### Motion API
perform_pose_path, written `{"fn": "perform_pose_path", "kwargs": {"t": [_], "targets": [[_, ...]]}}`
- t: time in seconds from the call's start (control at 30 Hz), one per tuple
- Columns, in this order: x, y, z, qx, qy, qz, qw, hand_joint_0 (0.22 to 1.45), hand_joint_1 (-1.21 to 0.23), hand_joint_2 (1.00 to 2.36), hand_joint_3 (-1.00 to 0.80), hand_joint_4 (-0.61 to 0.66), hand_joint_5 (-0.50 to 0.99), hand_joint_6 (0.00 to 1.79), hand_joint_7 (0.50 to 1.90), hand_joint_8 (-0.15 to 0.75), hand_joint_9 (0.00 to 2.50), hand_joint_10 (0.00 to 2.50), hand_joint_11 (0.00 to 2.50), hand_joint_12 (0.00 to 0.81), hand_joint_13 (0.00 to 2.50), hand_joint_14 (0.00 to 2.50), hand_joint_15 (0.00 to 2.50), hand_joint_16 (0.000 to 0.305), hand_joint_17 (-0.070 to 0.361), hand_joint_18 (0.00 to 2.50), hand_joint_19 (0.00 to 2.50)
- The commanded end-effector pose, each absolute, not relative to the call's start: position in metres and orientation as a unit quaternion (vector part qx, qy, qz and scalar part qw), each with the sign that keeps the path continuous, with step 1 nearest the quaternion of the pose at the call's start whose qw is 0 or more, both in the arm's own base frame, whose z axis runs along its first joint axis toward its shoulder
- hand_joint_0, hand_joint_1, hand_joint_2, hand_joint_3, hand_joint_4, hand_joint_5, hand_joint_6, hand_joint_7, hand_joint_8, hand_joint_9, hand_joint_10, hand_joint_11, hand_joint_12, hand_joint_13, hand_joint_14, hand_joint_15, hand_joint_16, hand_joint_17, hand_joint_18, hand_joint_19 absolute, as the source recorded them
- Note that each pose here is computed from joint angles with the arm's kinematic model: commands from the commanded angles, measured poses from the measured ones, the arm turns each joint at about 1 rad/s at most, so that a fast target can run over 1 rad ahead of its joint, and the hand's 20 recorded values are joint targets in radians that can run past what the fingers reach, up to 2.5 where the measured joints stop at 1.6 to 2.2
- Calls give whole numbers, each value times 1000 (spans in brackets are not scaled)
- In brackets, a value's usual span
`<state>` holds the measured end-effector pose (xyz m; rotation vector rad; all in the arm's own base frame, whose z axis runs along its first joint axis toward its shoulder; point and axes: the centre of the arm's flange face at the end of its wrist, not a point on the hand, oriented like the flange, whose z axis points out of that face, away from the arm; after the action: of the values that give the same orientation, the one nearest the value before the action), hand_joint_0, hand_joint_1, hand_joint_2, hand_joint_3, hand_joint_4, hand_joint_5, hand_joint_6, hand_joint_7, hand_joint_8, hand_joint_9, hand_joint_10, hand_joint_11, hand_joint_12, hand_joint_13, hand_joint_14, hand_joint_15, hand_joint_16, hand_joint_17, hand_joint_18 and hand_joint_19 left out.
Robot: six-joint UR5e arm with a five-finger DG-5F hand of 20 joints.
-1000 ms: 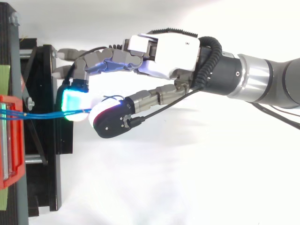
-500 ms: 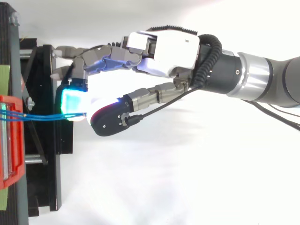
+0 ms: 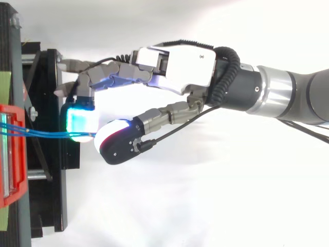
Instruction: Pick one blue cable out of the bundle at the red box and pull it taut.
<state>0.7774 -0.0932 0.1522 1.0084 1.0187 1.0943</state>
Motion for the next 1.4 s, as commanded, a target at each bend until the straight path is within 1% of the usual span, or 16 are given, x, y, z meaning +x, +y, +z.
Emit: {"fn": "perform_pose_path", "kwargs": {"t": [0.0, 0.1, 0.17, 0.4, 0.6, 0.63, 0.7, 0.73, 0.83, 1.07, 1.13, 1.23, 1.27, 1.37], "targets": [[780, -90, 138, 440, 442, 476, 620, 563, -647, 1005, -428, 265, -121, 534, 1158, 305, 384, 2, 111, 347, 67, 1, 57, 54, 122, 0, 120], [782, -89, 133, 439, 439, 479, 621, 563, -645, 1006, -422, 269, -120, 533, 1159, 306, 386, 2, 104, 348, 68, 0, 57, 54, 122, 0, 119], [783, -89, 135, 436, 432, 483, 625, 566, -644, 1006, -417, 263, -118, 534, 1160, 305, 388, 2, 111, 347, 68, 2, 53, 54, 122, 0, 113], [786, -94, 142, 437, 428, 486, 624, 575, -635, 1007, -404, 250, -120, 550, 1146, 308, 400, 1, 107, 347, 75, 1, 53, 54, 121, 10, 116], [787, -92, 143, 435, 428, 488, 624, 584, -633, 1009, -376, 240, -122, 573, 1121, 307, 402, 2, 106, 346, 77, 1, 53, 53, 120, 16, 116], [787, -92, 142, 435, 428, 488, 624, 587, -632, 1010, -367, 236, -124, 584, 1108, 306, 404, 1, 115, 346, 80, 1, 54, 53, 119, 17, 114], [789, -93, 145, 434, 426, 489, 625, 599, -637, 1011, -337, 224, -133, 633, 1037, 307, 407, 1, 109, 344, 84, 1, 55, 53, 119, 21, 115], [789, -93, 146, 434, 425, 489, 626, 606, -642, 1013, -316, 214, -139, 654, 1029, 307, 408, 1, 109, 343, 86, 0, 51, 53, 119, 23, 114], [790, -93, 146, 435, 425, 488, 626, 614, -655, 1014, -279, 197, -158, 722, 935, 306, 409, 2, 122, 345, 93, 0, 45, 53, 119, 30, 112], [790, -92, 147, 434, 425, 489, 626, 618, -681, 1016, -227, 188, -191, 813, 847, 304, 409, 2, 143, 346, 99, 0, 55, 53, 119, 63, 107], [790, -91, 147, 434, 425, 490, 626, 600, -684, 1012, -298, 213, -199, 821, 795, 302, 403, 2, 149, 347, 100, 0, 59, 53, 120, 64, 121], [790, -91, 148, 433, 425, 491, 625, 555, -664, 1006, -416, 229, -190, 784, 786, 307, 397, 3, 148, 352, 95, 1, 61, 55, 123, 58, 125], [790, -91, 148, 433, 425, 490, 626, 540, -654, 1003, -465, 237, -179, 745, 828, 310, 397, 2, 154, 356, 94, 2, 71, 55, 125, 55, 131], [790, -89, 146, 434, 426, 489, 626, 534, -654, 1001, -489, 241, -172, 720, 851, 313, 399, 2, 147, 357, 89, 2, 65, 56, 126, 52, 133]]}}
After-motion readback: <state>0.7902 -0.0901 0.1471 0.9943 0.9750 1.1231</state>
